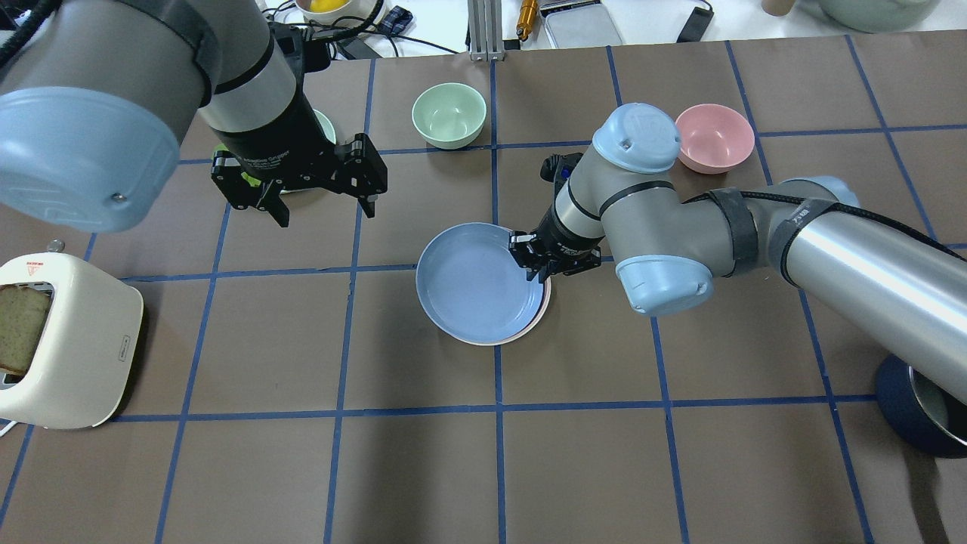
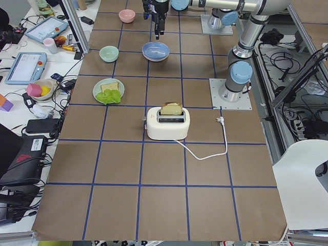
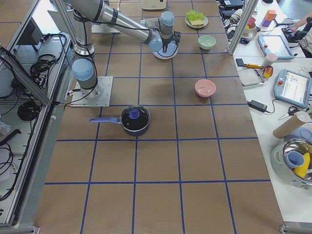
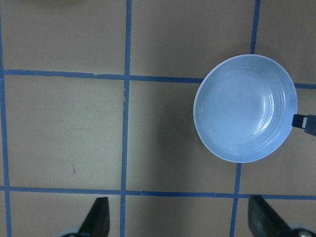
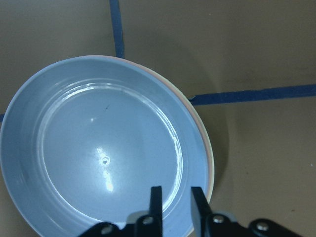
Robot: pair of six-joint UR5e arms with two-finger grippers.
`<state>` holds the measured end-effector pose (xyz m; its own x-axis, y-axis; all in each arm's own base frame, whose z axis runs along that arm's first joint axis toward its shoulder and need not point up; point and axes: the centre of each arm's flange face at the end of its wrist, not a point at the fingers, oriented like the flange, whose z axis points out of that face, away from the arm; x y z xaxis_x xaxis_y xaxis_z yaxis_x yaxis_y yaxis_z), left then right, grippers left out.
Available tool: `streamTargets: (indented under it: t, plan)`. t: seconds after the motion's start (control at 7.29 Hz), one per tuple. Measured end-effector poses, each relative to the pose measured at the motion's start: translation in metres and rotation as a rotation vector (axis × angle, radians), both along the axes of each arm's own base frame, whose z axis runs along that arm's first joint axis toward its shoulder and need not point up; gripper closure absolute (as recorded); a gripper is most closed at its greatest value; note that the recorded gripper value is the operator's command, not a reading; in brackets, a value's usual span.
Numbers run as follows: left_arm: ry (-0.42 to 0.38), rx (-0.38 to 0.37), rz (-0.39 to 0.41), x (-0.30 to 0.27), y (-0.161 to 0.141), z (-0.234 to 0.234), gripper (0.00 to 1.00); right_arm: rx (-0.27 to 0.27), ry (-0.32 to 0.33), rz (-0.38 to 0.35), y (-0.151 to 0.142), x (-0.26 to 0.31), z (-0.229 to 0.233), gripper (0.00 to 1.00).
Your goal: Stack three plates with pink and blue
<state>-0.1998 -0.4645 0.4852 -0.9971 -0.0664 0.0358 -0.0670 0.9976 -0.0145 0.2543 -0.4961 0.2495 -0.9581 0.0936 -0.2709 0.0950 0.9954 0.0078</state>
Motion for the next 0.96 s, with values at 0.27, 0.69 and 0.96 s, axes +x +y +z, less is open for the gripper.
streamTargets:
  t: [0.27,0.69,0.96]
  plan:
    - [0.005,-0.04,-0.002,0.0,0.003,0.01,0.0,-0.047,0.043,-0.006,-0.019,-0.013,0.026,0.35]
    - [0.01,-0.058,-0.004,-0.001,0.005,0.013,0.0,-0.045,0.178,0.045,-0.058,-0.025,0.118,0.28]
    - [0.004,-0.059,-0.001,0.001,0.004,0.015,0.0,-0.044,0.196,0.056,-0.066,-0.027,0.166,0.26]
